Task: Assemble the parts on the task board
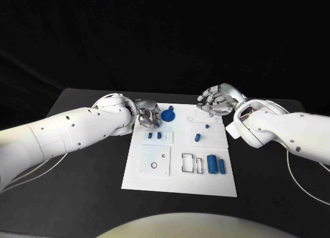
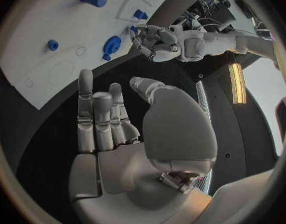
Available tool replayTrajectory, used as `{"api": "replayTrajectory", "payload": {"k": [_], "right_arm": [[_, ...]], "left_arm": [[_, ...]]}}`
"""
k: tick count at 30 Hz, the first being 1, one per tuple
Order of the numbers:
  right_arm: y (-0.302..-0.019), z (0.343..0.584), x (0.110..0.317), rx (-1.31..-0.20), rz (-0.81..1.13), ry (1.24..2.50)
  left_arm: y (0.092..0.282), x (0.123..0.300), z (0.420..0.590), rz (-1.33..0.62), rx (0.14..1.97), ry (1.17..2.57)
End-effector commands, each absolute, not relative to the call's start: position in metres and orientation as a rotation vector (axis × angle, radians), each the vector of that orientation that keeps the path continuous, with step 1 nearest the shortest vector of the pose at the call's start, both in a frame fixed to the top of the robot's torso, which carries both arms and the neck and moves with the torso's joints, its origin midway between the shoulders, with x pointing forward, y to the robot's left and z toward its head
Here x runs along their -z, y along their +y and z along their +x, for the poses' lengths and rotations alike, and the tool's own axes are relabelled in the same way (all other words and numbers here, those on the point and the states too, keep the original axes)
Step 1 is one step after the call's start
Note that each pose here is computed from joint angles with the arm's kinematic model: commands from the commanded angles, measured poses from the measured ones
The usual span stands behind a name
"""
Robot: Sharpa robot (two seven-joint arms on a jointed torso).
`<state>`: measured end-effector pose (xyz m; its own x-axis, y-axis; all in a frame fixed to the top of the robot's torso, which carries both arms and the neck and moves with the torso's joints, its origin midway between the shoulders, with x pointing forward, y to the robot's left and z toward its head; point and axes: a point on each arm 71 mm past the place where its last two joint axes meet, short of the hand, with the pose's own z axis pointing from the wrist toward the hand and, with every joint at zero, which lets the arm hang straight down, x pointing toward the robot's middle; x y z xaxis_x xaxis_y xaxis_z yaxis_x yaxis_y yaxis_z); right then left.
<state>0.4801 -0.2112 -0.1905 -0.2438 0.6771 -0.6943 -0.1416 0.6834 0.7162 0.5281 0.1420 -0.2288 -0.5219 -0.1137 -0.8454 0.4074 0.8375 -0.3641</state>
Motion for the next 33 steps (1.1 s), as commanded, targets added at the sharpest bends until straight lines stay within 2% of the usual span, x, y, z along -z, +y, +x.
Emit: {"api": "replayTrajectory", "payload": {"k": [1,33], "right_arm": [[-0.2103,0.4795,0.1899,-0.819,0.424,1.645],[-0.2134,0.4799,0.1906,-0.806,0.407,1.655]], "left_arm": [[0.1415,0.2352,0.5251,0.248,0.631,2.078],[0.1484,0.2318,0.5282,0.212,0.612,2.030]]}}
